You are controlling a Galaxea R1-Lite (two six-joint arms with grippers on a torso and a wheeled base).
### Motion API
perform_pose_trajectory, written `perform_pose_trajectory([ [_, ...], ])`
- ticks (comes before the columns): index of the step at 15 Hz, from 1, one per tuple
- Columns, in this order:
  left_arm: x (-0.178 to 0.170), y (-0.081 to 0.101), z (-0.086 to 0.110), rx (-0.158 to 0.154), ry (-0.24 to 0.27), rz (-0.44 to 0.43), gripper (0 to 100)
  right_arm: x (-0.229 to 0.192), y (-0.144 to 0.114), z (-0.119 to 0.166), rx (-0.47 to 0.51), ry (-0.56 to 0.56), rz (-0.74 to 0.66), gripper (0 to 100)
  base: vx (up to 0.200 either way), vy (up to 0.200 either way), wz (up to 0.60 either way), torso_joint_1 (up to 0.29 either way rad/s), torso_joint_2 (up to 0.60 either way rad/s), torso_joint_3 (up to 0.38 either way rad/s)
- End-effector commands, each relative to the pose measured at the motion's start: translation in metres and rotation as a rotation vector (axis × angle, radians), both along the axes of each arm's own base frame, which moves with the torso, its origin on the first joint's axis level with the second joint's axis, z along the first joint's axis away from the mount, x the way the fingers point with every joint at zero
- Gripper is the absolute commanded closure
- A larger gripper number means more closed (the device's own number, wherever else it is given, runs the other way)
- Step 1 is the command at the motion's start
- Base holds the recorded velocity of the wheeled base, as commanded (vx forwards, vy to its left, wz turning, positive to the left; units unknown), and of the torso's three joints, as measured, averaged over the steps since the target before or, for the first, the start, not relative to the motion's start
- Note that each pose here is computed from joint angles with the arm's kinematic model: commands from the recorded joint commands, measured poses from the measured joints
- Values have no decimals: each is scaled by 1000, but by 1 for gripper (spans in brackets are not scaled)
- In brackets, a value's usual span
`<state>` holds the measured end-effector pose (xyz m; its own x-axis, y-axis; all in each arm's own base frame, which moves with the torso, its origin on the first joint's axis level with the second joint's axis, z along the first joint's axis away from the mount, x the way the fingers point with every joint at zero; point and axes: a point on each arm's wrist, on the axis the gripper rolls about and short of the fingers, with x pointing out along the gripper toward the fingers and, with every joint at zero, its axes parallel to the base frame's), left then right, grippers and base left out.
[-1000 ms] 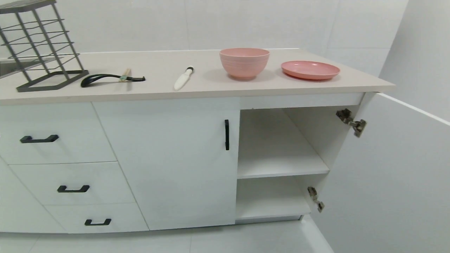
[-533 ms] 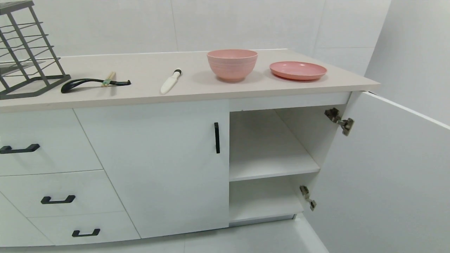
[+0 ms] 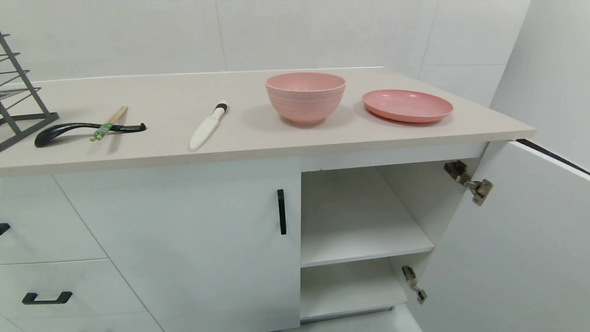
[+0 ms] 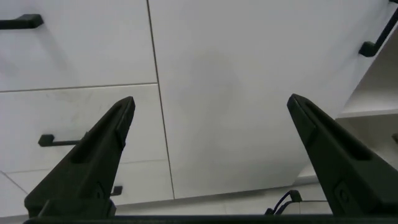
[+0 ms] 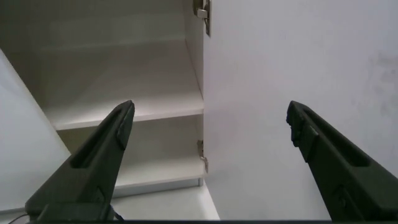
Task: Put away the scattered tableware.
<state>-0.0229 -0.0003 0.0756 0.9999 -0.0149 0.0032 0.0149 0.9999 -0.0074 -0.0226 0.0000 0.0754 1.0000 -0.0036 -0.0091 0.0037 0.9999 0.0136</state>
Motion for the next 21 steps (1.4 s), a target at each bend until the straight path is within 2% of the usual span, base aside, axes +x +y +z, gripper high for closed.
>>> perform_pose_trajectory([
  [1, 0, 0, 0, 0, 2, 0, 0, 0, 0, 0, 0, 0, -1, 0, 0, 0, 0, 178, -51, -90],
  [4, 0, 0, 0, -2, 2, 0, 0, 0, 0, 0, 0, 2, 1, 0, 0, 0, 0, 246, -188, -178],
  [14, 0, 0, 0, -2, 2, 0, 0, 0, 0, 0, 0, 2, 1, 0, 0, 0, 0, 182, -546, -203],
  [21, 0, 0, 0, -2, 2, 0, 0, 0, 0, 0, 2, 0, -1, 0, 0, 0, 0, 330, -494, -232],
])
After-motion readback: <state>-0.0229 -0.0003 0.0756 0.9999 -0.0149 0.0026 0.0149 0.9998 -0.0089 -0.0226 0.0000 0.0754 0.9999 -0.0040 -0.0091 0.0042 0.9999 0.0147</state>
